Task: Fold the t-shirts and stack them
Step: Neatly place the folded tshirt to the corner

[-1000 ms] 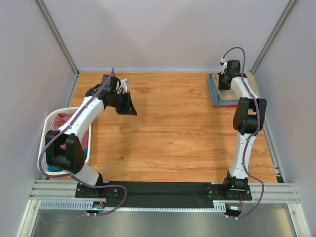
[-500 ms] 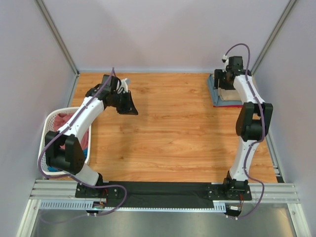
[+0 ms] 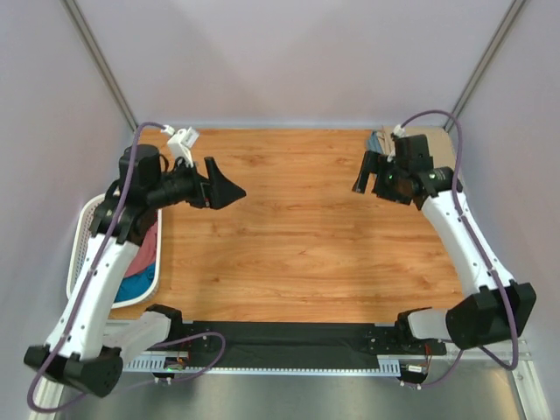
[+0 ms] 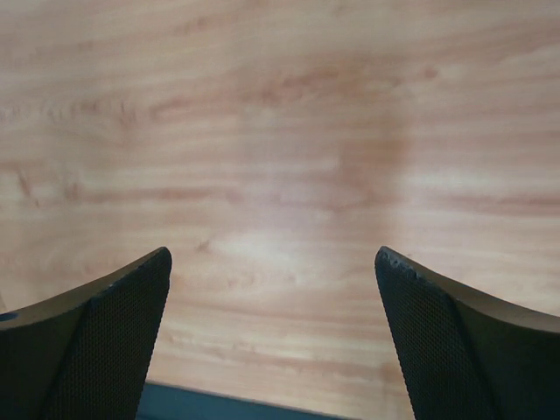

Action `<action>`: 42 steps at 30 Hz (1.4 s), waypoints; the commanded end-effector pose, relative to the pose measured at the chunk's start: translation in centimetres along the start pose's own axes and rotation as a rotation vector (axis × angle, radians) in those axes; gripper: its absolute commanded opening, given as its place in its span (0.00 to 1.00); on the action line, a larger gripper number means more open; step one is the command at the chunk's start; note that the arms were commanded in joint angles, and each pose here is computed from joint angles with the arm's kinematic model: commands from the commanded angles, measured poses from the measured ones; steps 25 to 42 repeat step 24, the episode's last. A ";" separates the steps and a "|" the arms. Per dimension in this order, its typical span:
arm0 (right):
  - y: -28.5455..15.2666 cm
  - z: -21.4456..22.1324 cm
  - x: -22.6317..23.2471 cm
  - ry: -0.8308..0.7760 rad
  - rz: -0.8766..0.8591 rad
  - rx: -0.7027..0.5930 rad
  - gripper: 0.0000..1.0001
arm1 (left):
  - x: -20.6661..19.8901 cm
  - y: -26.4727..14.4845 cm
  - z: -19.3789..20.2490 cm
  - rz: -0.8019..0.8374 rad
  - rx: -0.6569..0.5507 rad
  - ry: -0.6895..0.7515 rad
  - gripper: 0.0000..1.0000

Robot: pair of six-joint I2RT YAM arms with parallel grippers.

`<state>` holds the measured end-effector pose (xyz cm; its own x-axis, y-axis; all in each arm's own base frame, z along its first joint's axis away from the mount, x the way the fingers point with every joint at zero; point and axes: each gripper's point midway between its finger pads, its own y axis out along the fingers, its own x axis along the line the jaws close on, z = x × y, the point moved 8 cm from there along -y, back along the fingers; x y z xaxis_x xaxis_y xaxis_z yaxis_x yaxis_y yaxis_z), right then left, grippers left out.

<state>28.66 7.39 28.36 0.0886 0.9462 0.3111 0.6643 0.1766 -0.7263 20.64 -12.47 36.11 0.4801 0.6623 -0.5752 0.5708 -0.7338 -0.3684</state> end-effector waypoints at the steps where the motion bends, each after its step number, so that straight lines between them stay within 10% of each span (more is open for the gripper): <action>1: -2.0 5.8 0.6 0.007 0.008 0.118 1.00 | -1.1 -2.4 2.4 0.037 -0.045 0.014 0.99; 16: -12.5 7.9 1.2 0.039 -0.347 -0.249 1.00 | -2.5 -7.7 6.6 0.043 -0.184 0.172 0.99; 42: -13.4 7.4 1.6 0.029 -0.376 -0.270 1.00 | -2.9 -7.9 6.5 0.061 -0.180 0.170 1.00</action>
